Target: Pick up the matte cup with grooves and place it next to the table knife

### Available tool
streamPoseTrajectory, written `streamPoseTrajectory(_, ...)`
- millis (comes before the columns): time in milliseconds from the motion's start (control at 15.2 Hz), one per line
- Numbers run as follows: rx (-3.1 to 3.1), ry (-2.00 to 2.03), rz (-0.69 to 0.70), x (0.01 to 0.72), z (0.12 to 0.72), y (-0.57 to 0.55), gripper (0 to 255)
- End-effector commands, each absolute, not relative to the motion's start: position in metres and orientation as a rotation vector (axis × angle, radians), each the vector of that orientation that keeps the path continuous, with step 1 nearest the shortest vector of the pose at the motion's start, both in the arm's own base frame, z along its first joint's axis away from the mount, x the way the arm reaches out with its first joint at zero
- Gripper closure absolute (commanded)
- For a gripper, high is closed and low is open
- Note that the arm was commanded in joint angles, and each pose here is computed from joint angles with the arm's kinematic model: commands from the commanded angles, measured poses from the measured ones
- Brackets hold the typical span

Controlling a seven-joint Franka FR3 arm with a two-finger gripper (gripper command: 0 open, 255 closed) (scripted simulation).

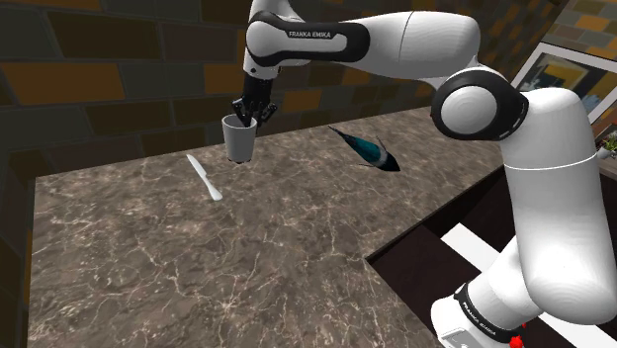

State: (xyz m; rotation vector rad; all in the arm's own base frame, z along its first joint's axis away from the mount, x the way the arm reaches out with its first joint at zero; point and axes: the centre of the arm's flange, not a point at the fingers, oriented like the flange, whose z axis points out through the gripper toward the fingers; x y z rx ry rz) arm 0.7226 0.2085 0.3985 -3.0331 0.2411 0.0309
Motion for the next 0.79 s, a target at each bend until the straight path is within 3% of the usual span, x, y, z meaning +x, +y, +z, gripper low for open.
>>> streamPoseTrajectory(0,-3.033,0.241,0.03,0.723,0.387,0.208,255)
streamPoseTrajectory(726,-3.033,0.241,0.03,0.723,0.371,0.208,255)
